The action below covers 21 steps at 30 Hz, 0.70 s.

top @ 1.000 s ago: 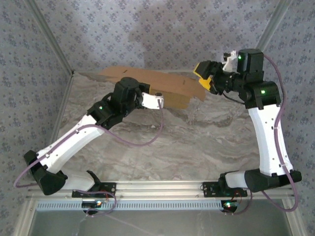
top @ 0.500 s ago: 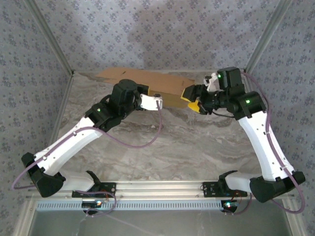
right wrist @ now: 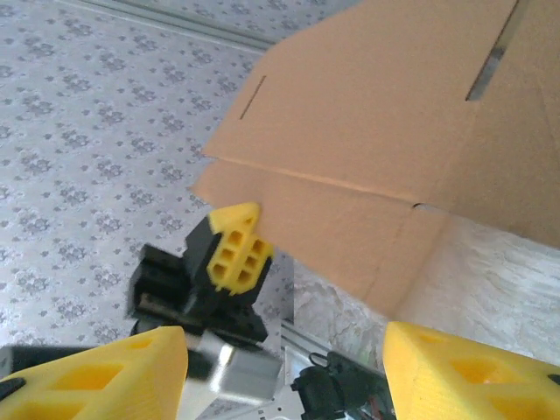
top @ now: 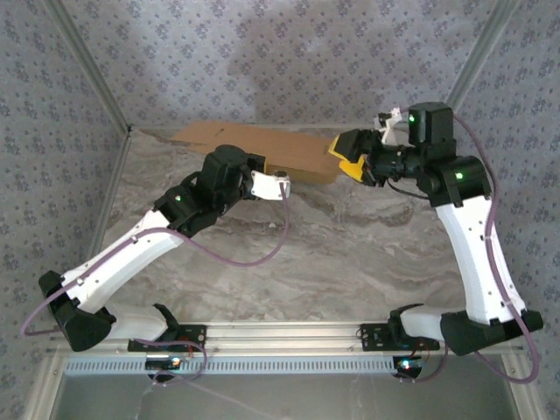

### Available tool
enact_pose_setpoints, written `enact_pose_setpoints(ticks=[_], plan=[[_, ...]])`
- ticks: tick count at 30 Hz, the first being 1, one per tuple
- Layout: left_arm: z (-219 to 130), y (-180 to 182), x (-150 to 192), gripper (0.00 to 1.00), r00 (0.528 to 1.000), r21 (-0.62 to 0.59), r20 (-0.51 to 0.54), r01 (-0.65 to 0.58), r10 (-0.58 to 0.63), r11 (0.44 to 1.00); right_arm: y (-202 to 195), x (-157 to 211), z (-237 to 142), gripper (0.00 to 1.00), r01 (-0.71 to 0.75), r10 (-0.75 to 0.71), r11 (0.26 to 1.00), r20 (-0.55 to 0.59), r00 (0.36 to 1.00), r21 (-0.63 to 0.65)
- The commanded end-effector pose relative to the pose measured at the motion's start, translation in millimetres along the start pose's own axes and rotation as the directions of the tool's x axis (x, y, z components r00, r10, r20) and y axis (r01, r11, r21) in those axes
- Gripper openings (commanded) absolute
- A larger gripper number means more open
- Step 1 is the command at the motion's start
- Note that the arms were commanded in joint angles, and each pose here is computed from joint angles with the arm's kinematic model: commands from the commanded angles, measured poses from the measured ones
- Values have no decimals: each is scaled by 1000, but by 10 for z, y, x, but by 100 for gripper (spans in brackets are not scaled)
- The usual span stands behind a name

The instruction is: Fold the paper box

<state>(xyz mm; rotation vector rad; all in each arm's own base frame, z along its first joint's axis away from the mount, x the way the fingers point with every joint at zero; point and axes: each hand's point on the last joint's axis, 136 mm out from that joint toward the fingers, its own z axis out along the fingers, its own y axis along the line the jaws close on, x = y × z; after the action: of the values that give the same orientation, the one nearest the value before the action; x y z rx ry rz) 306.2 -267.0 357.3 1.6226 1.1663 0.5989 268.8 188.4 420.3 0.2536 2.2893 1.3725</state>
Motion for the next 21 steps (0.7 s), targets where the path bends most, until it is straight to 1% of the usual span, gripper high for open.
enact_pose_setpoints(ticks=[1,3,4,6,10,17,21], plan=[[-81,93,5,0,999,-30,8,33,-33,999,-77,96,-88,61,15,-14,999,-21,1000,34],[-95,108,1,0,999,-33,10,32,-32,999,-179,5,-126,61,6,-8,997,22,1000,81],[-97,110,4,0,999,-32,9,32,-31,999,-209,-17,-105,60,-3,1,996,22,1000,90],[-115,131,8,0,999,-36,9,35,-35,999,-238,-23,-14,60,-14,14,995,6,1000,99],[-150,170,-1,0,999,-46,16,50,-49,998,-322,145,177,59,-18,26,991,-57,998,136],[-142,146,-24,0,998,-40,19,54,-54,998,-357,353,408,60,-51,65,992,-124,990,114],[-151,138,-56,0,997,-37,27,70,-69,997,-436,446,480,60,-124,137,988,-144,980,92]])
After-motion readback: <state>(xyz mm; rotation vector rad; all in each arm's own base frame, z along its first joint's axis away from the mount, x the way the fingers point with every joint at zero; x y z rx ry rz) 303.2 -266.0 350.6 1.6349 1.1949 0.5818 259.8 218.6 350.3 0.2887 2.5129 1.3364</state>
